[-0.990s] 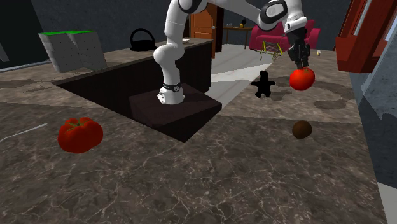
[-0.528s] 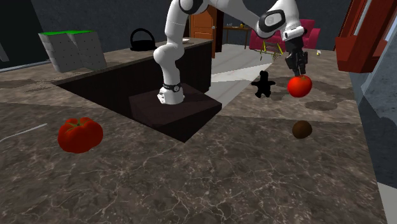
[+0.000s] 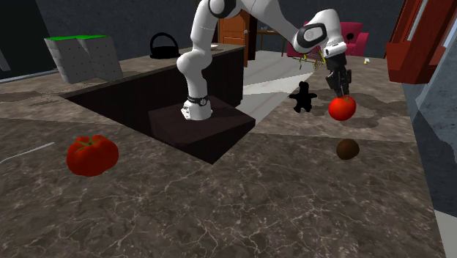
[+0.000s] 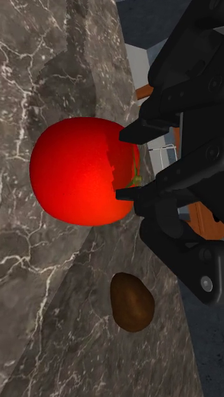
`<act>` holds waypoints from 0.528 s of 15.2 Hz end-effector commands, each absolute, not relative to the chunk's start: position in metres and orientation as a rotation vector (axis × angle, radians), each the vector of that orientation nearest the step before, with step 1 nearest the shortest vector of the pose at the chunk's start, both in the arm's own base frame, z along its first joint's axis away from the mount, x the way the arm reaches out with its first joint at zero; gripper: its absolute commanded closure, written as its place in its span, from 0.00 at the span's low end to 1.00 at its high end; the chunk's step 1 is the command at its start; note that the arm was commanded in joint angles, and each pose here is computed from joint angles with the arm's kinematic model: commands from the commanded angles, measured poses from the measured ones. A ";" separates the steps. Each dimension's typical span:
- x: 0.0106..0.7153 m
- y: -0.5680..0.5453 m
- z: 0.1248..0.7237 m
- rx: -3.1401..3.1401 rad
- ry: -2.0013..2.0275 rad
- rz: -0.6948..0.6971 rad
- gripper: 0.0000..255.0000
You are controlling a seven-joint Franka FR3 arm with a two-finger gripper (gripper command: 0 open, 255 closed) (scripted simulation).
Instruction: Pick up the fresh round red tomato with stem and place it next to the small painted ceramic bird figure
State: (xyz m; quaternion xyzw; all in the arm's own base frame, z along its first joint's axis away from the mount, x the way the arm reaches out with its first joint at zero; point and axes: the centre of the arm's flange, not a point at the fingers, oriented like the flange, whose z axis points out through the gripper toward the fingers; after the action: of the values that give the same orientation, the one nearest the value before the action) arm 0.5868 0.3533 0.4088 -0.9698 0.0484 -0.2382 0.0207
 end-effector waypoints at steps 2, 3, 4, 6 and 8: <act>0.588 0.353 0.394 -3.006 0.150 -0.740 1.00; 0.588 0.353 0.388 -3.006 0.150 -0.740 1.00; 0.588 0.353 0.383 -3.006 0.150 -0.740 1.00; 0.588 0.353 0.382 -3.006 0.150 -0.740 1.00; 0.588 0.353 0.382 -3.006 0.150 -0.740 1.00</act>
State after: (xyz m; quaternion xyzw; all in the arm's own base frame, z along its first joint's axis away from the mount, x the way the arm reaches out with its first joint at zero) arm 0.5876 0.3528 0.3820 -0.9698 0.0484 -0.2383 0.0208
